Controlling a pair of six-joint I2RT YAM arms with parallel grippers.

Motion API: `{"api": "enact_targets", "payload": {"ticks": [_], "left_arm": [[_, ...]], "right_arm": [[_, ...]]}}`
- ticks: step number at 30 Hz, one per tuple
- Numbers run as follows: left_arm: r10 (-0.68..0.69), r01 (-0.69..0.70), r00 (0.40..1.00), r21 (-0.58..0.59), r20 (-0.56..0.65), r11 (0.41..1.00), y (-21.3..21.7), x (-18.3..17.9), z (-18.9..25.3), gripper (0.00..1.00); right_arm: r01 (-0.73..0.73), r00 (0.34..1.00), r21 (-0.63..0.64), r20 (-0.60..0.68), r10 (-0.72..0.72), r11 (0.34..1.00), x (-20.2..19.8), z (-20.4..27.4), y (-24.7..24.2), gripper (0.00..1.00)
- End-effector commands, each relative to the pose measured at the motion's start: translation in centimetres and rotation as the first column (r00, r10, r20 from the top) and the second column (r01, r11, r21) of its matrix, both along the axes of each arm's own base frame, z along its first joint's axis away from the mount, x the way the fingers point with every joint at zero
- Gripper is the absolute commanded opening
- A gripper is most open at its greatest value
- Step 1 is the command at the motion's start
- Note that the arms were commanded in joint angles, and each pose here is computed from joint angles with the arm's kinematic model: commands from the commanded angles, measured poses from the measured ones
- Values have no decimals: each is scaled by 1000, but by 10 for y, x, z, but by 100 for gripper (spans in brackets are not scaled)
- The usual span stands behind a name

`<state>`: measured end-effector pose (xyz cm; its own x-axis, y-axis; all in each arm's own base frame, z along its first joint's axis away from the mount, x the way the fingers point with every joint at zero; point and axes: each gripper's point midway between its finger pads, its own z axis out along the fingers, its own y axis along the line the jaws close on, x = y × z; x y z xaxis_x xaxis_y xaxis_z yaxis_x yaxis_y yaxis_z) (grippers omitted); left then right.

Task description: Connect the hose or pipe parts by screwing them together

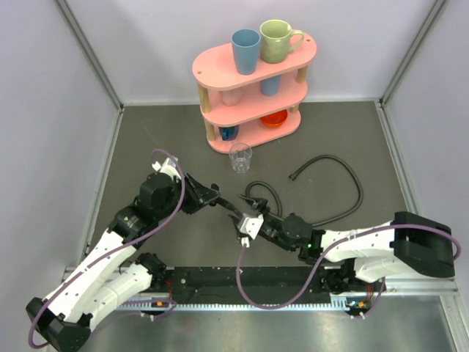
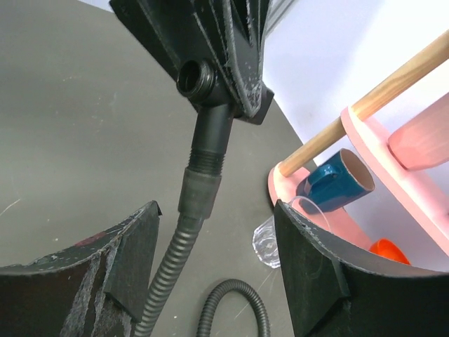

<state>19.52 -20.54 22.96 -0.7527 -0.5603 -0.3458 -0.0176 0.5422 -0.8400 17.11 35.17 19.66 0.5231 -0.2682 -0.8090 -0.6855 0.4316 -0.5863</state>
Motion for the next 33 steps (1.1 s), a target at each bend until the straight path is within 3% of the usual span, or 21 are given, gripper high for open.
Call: {"api": "enact_targets", "payload": {"ticks": [1, 15, 20, 21, 25, 29, 33], "left_arm": [[28, -25, 999, -83, 35, 996, -3, 5, 33, 0], [30, -31, 999, -95, -9, 995, -5, 3, 27, 0], [26, -28, 999, -96, -19, 995, -6, 2, 26, 0], [23, -25, 999, -95, -24, 995, -6, 0, 26, 0], [-11, 9, 1000, -83, -13, 996, -8, -2, 25, 0], [-156, 153, 984, 41, 91, 987, -15, -4, 21, 0], [-300, 289, 942, 94, 149, 953, -26, -11, 23, 0]], "right_arm": [[18, 999, 125, 43, -23, 992, 4, 41, 14, 63], [8, 1000, 103, -6, -7, 995, 4, 21, 33, 55], [14, 1000, 112, -4, -13, 994, 5, 23, 34, 37], [12, 1000, 118, -3, -12, 993, 5, 25, 35, 27], [-5, 1000, 115, 4, 4, 993, 3, 25, 35, 3], [-42, 999, 107, 21, 40, 993, -3, 29, 35, 0], [-128, 992, 91, 15, 127, 988, -13, 35, 39, 0]]}}
